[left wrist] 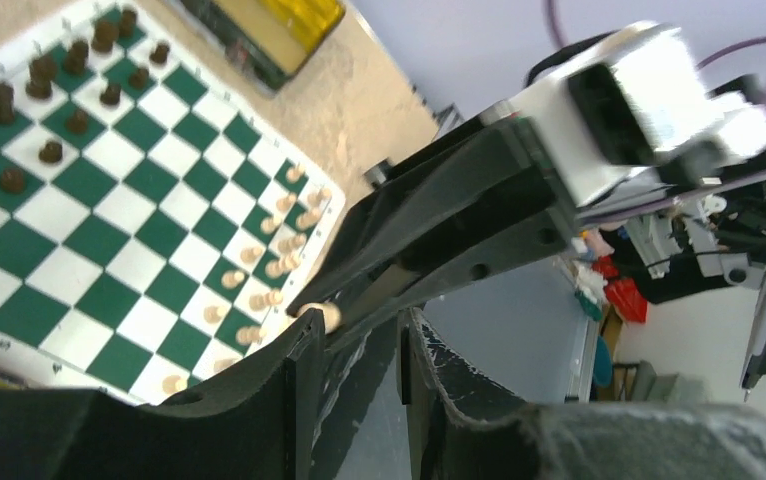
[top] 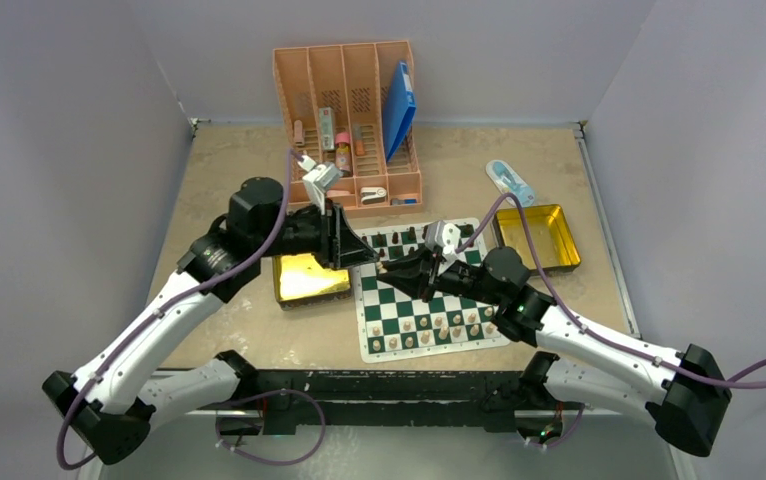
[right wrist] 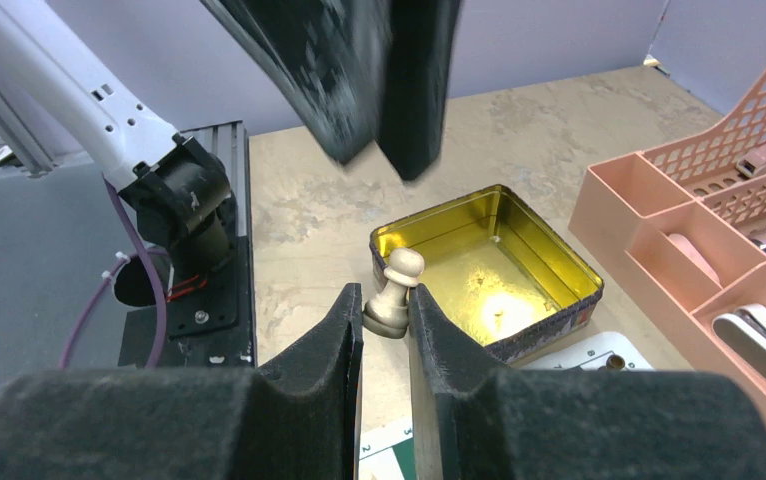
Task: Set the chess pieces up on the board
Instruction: Place the chess piece on the chessboard.
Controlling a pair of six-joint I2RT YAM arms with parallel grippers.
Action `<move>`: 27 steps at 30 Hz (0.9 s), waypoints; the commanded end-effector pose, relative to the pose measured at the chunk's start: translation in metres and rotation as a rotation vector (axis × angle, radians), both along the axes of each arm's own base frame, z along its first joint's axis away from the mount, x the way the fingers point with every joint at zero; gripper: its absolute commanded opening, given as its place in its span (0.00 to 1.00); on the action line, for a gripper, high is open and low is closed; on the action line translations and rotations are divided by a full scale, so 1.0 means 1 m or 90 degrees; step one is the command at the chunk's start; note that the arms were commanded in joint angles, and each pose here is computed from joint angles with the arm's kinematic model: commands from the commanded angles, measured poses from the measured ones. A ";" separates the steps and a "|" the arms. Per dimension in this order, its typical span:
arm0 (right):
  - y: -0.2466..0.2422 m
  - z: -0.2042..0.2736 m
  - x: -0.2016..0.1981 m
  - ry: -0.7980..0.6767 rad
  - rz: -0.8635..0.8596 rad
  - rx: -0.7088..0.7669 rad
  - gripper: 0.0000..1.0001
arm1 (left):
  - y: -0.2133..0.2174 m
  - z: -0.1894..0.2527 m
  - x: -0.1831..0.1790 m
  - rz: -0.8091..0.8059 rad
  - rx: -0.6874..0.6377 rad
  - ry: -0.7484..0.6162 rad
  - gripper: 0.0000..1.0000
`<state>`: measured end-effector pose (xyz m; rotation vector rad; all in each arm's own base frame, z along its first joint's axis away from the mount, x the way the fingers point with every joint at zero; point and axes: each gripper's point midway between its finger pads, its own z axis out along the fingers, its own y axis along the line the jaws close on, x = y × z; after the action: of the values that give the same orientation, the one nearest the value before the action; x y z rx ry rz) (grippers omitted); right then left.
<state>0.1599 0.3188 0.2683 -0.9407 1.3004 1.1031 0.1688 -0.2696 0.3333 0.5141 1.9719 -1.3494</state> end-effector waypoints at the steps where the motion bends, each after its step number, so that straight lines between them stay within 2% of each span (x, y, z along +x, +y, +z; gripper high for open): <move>1: -0.001 0.032 -0.006 -0.066 0.018 0.051 0.08 | -0.005 -0.024 -0.011 -0.063 0.052 0.058 0.32; 8: -0.003 0.032 -0.006 -0.072 0.013 0.052 0.08 | -0.009 -0.033 -0.008 -0.072 0.064 0.078 0.31; 21: -0.003 0.023 -0.009 -0.060 0.020 0.044 0.08 | -0.023 -0.034 -0.001 -0.092 0.030 0.081 0.32; 24: -0.003 0.020 -0.007 -0.054 0.015 0.040 0.08 | -0.026 -0.035 -0.001 -0.105 0.024 0.084 0.27; 27: -0.002 0.017 -0.006 -0.049 0.014 0.039 0.09 | -0.026 -0.038 -0.002 -0.109 0.025 0.091 0.15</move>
<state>0.1562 0.3167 0.2707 -0.9586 1.2632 1.0968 0.1708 -0.2896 0.2868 0.5914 2.1713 -1.4265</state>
